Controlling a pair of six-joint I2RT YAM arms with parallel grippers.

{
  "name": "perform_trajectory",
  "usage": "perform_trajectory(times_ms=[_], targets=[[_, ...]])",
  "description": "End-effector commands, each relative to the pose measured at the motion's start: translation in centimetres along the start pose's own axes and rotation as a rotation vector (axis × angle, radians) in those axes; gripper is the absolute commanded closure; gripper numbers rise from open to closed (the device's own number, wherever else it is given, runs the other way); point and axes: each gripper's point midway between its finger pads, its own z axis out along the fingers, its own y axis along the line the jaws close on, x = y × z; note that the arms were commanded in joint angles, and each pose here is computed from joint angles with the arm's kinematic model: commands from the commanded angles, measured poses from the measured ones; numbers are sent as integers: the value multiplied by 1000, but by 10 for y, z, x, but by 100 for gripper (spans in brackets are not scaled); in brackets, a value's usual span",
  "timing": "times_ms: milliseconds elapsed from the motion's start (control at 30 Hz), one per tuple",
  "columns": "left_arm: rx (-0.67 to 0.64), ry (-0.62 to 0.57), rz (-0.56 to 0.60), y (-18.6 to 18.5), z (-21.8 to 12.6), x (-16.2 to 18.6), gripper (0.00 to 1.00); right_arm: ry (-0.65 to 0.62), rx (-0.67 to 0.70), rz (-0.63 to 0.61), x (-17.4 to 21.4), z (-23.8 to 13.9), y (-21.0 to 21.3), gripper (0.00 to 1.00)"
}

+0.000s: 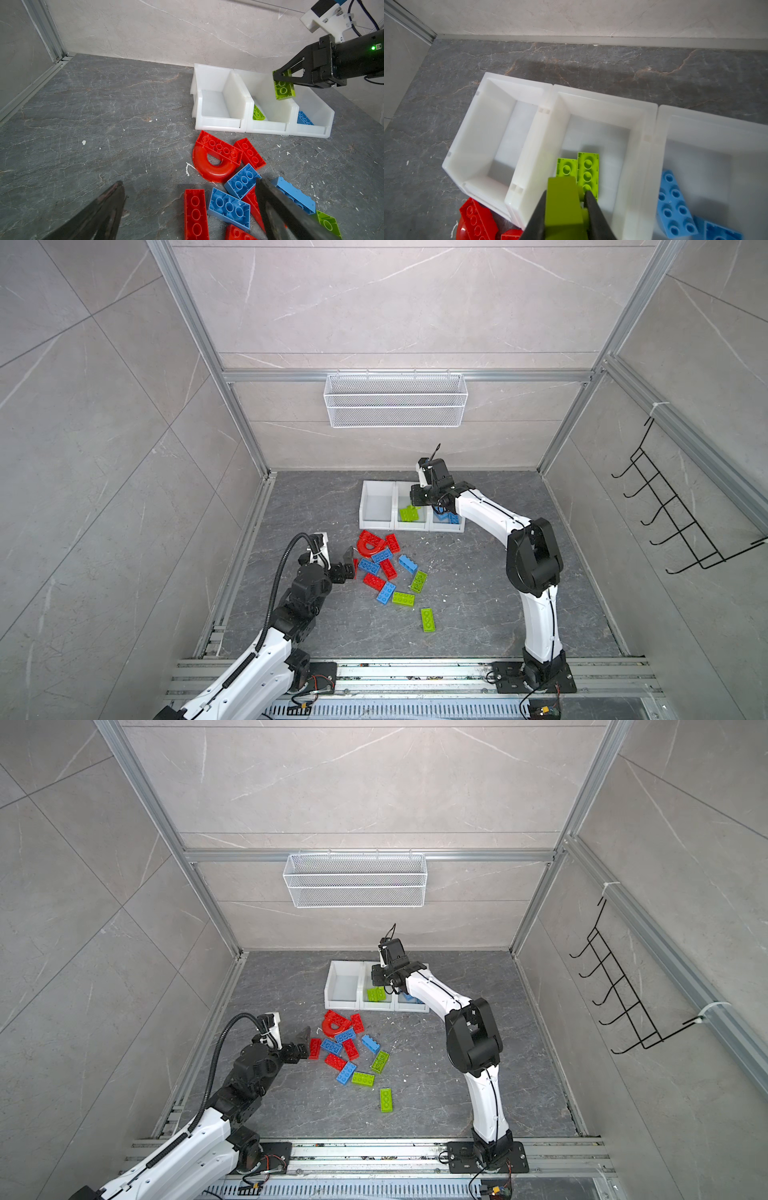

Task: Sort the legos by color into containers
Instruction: 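Carry the green brick into the middle compartment and release it, then return the right gripper to the pile and grasp a green brick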

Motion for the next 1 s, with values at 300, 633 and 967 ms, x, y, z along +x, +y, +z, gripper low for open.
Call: perform_trajectory(times_ms=[300, 633, 967], targets=[[-29, -33, 6, 6, -1, -7, 0, -28, 53, 10, -17, -14, -11, 41], [-18, -41, 0, 5, -4, -8, 0, 13, -23, -65, 56, -120, 21, 34], [-17, -44, -4, 5, -4, -9, 0, 159, 25, -43, 236, -166, 54, 33]])
